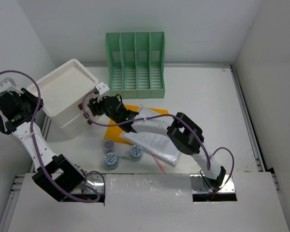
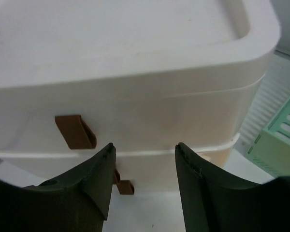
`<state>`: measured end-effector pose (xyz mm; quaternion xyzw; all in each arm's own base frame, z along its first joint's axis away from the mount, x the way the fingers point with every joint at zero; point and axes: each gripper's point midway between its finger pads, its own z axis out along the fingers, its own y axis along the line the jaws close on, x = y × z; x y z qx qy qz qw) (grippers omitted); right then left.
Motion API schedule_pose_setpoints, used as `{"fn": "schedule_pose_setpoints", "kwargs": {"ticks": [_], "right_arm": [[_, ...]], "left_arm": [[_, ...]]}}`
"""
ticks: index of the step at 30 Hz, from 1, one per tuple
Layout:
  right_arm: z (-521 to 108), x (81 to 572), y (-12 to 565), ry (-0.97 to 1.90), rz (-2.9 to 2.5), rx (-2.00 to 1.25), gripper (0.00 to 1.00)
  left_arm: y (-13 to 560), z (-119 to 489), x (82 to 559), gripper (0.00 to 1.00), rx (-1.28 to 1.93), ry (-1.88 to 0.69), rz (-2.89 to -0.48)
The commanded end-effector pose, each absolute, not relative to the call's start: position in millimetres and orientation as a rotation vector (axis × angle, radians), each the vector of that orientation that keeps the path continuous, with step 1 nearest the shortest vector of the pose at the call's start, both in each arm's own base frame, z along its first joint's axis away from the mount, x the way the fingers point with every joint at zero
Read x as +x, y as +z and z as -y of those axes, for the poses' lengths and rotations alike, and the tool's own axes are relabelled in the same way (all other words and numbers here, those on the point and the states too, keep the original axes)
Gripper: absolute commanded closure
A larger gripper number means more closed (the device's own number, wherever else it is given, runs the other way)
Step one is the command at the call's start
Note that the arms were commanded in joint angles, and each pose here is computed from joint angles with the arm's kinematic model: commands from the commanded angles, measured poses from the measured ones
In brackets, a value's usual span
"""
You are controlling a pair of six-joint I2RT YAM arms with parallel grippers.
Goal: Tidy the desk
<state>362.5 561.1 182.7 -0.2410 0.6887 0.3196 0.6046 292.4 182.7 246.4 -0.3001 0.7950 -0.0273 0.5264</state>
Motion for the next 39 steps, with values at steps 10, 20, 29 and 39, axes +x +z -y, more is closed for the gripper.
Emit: {"fn": "schedule_pose_setpoints", "kwargs": {"ticks": [10,20,29,39], "right_arm": [[-599.2,333.4,217.4,0.867,-1.471,-0.637,0.38],[-606.4,352.4,217.6,0.824,-1.482,-0.563,0.47],[-605.9,358.3,222.1,0.805,-1.459,-0.534,0.69],[-607.4,360.0,234.8,0.804,-1.424,-0.531,0.62]], "left_arm": [[231.3,-156.9,286.7,1.00,-0.750,-0.204,-1.926],[230.6,-153.9,288.7,1.00,-0.735,-0.227,-1.921],[228.9,-154.4,290.3,1.00,-0.727,-0.228,-1.912],[224.2,-156.0,291.8,1.00,-0.730,-0.230,-1.917]]}}
